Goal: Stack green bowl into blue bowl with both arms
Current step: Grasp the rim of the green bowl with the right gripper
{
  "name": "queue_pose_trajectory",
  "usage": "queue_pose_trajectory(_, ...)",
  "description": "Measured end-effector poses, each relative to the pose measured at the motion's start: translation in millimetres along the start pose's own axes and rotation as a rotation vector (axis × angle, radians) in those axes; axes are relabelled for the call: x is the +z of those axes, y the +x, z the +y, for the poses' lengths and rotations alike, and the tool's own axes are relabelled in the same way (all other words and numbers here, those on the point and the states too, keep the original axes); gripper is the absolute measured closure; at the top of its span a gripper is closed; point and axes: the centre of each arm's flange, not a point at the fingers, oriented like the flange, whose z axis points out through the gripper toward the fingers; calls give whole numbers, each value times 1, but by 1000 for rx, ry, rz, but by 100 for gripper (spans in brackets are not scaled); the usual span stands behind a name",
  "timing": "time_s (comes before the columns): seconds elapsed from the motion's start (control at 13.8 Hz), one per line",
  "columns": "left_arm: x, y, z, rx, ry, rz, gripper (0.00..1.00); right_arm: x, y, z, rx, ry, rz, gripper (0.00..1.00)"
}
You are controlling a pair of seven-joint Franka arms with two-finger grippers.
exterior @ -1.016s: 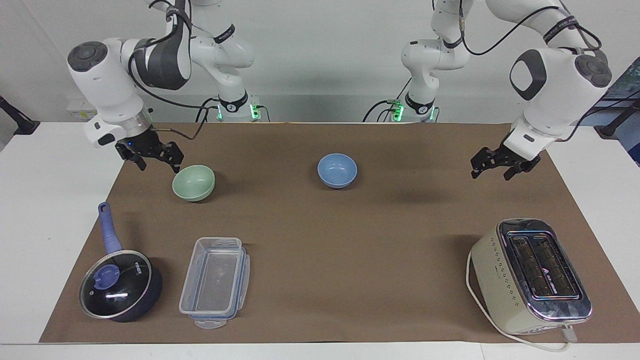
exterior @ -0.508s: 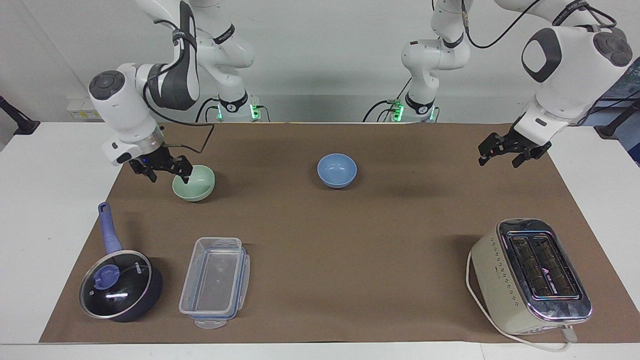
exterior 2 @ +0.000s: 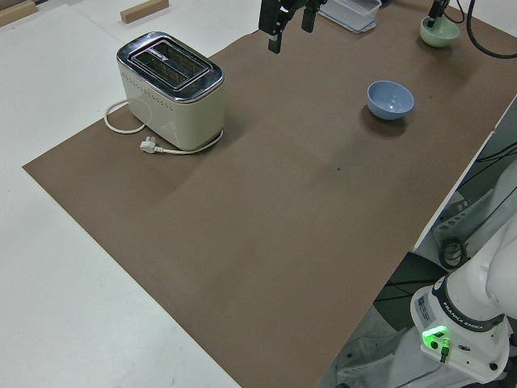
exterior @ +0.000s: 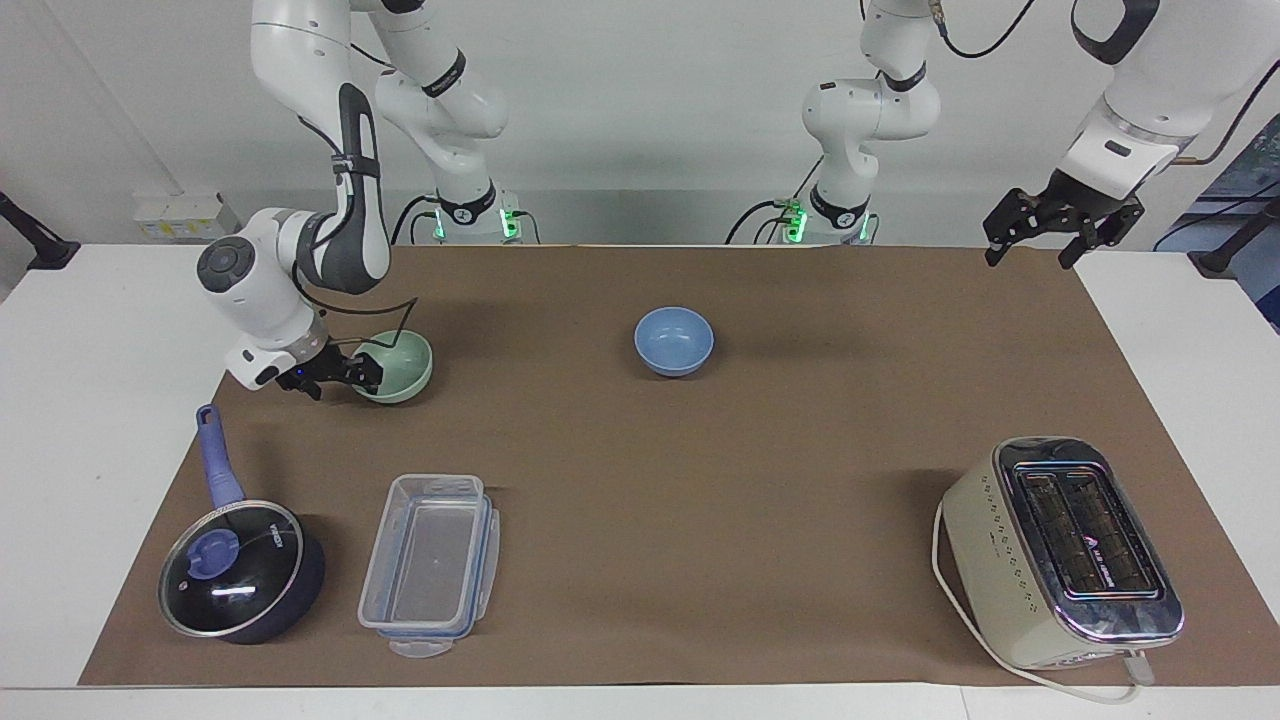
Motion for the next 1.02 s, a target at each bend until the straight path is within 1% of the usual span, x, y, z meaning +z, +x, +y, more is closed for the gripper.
queue_pose_trajectory(0.15,1,0,0,0,0,0,0,-3,-2,-3,-5,4,-17,0)
queue_pose_trajectory(0.29,1,0,0,-1,0,0,0,-9,-7,-7,-10,11,-47,4)
queue_pose_trajectory(0.36,1,0,-1,-1,0,0,0,-11,-9,-8,-18,13,-58,14)
queue_pose_trajectory(0.44,1,0,-1,-1,0,1,0,-14,-11,-9,-28,15,-65,29)
queue_pose_trajectory(0.58,1,0,-1,-1,0,1,0,-17,-12,-11,-43,16,-71,52)
queue_pose_trajectory(0.65,1,0,-1,-1,0,2,0,-18,-13,-12,-46,16,-73,62)
queue_pose_trajectory(0.8,1,0,-1,-1,0,2,0,-20,-12,-14,-49,20,-80,86)
queue_pose_trajectory(0.87,1,1,-1,-1,0,2,0,-24,-11,-15,-48,26,-86,96)
queue_pose_trajectory(1.02,1,1,-1,-1,0,2,0,-40,-7,-22,-59,29,-82,96)
